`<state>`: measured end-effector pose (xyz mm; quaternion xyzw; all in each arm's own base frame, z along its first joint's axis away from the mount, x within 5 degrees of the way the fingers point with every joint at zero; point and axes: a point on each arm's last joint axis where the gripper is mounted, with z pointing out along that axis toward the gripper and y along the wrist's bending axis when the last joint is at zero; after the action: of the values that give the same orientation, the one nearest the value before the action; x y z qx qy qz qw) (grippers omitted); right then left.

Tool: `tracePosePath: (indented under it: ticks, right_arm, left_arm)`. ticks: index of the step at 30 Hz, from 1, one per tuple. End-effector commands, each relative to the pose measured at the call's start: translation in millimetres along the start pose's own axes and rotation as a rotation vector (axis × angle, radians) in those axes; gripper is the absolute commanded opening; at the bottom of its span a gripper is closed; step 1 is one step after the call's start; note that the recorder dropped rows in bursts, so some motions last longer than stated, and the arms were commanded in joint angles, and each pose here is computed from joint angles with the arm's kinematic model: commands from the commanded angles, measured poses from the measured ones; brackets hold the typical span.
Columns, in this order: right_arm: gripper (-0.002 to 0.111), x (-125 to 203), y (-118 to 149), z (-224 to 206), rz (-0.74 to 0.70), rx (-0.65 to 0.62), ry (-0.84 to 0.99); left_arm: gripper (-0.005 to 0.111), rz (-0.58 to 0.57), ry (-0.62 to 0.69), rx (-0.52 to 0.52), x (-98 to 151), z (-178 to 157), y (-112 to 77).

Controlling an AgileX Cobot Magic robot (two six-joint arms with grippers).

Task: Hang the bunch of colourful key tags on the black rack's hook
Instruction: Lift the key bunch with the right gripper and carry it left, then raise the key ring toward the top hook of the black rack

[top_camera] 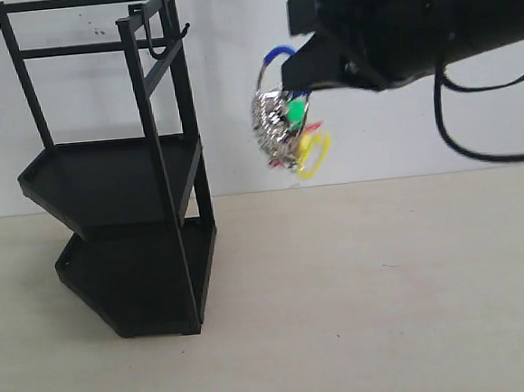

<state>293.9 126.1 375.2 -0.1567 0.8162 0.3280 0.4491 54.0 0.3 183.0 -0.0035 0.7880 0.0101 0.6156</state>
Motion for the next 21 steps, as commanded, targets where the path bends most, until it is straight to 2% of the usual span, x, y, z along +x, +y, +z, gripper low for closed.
tracePosePath:
  ticks: [1, 4, 7, 9, 13, 15, 19, 21]
  right_arm:
    - [0.0, -11, 5, -6, -0.004, 0.051, -0.113]
    - [0.0, -21, 4, -12, 0.069, 0.079, -0.225]
    - [0.0, -10, 13, -6, -0.054, 0.033, -0.108]
    - [0.0, -5, 13, -5, -0.098, 0.045, -0.058]
    - [0.0, -18, 7, -10, 0.018, 0.133, -0.204]
    - [0.0, -18, 12, -8, 0.048, 0.113, -0.215]
    - [0.0, 2, 30, 8, -0.13, 0.022, -0.036]
    - [0.0, 0, 28, 9, -0.154, 0.053, -0.061]
  left_arm:
    - [0.004, -0.018, -0.017, -0.002, -2, 0, 0.1]
    - [0.004, -0.018, -0.017, -0.002, -2, 0, 0.1]
    - [0.004, -0.018, -0.017, -0.002, -2, 0, 0.1]
    - [0.004, -0.018, -0.017, -0.002, -2, 0, 0.1]
    - [0.004, -0.018, -0.017, -0.002, -2, 0, 0.1]
    - [0.004, -0.018, -0.017, -0.002, -2, 0, 0.1]
    - [0.004, -0.018, -0.017, -0.002, -2, 0, 0.1]
    - [0.004, -0.018, -0.017, -0.002, -2, 0, 0.1]
